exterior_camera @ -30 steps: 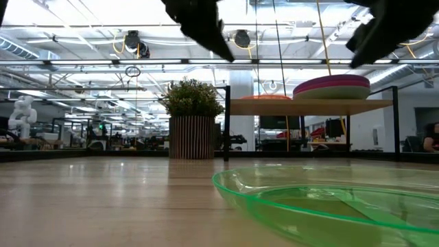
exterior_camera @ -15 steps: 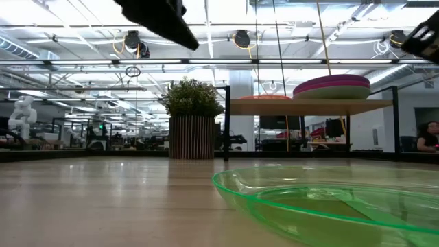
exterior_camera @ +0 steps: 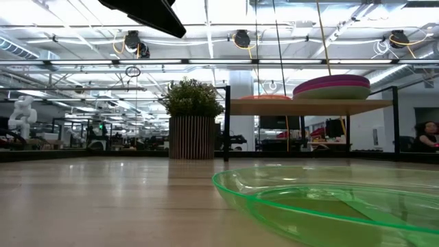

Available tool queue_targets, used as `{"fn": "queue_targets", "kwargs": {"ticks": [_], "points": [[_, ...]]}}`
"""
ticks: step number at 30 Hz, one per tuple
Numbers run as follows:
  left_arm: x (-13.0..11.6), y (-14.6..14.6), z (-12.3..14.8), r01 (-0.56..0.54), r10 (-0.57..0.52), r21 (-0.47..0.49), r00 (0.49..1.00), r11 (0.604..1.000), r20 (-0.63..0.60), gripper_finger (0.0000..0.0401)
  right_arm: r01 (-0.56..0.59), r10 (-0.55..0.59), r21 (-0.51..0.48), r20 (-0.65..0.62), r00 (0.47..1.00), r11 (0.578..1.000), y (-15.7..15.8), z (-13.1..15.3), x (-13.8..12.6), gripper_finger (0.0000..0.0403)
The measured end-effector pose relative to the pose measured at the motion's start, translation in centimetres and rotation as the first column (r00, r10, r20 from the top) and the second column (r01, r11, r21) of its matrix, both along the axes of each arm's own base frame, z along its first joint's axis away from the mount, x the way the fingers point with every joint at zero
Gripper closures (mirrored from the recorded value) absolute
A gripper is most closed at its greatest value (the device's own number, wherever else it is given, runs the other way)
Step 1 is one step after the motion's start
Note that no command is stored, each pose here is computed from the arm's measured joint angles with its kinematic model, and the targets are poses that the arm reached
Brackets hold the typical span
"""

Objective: Place and stack plates onto a shelf
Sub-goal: Stack the purple plate on top of the purple plate on the shelf

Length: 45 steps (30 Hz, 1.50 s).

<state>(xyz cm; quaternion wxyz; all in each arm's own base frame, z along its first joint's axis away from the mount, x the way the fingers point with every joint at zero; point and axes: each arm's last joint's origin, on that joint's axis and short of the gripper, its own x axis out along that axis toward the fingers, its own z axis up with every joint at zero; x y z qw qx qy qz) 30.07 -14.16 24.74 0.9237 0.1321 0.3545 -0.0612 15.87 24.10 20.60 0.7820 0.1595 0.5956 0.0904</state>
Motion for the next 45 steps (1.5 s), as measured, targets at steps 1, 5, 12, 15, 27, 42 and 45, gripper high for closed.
{"fn": "queue_targets", "kwargs": {"ticks": [1, 5, 12, 15, 27, 42, 45], "points": [[0.0, 0.0, 0.0, 0.000, 0.000, 0.002, 1.000, 1.000, 0.000, 0.0311, 0.021, -0.021, 0.009, -0.014, 1.000, 1.000, 0.2, -0.1, -0.2, 0.0310], [0.0, 0.0, 0.0, -0.003, 0.003, 0.000, 1.000, 1.000, -0.003, 0.0311, 0.069, -0.067, 0.038, -0.043, 0.997, 0.997, 1.2, -0.4, -1.2, 0.0310], [0.0, 0.0, 0.0, 0.016, -0.016, 0.021, 1.000, 1.000, 0.002, 0.0311, 0.037, -0.035, 0.048, -0.048, 0.998, 0.998, 2.6, -1.4, -2.0, 0.0310], [0.1, 0.1, 0.0, 0.013, -0.013, 0.020, 1.000, 1.000, 0.006, 0.0311, 0.011, -0.009, 0.073, -0.031, 0.999, 0.997, 3.4, -1.9, -2.0, 0.0310], [0.2, 0.2, 0.1, 0.015, -0.015, 0.022, 1.000, 1.000, 0.015, 0.0311, 0.024, -0.016, 0.124, -0.062, 0.998, 0.992, 5.1, -3.7, -2.2, 0.0310], [0.2, 0.2, 0.1, 0.016, -0.017, 0.023, 1.000, 1.000, 0.015, 0.0311, -0.030, 0.034, 0.070, -0.056, 0.998, 0.997, 4.9, -3.9, -2.5, 0.0310], [0.2, 0.2, 0.1, 0.016, -0.016, 0.023, 1.000, 1.000, 0.014, 0.0311, -0.053, 0.056, 0.061, -0.042, 0.998, 0.997, 4.9, -3.9, -2.5, 0.0310]]}}
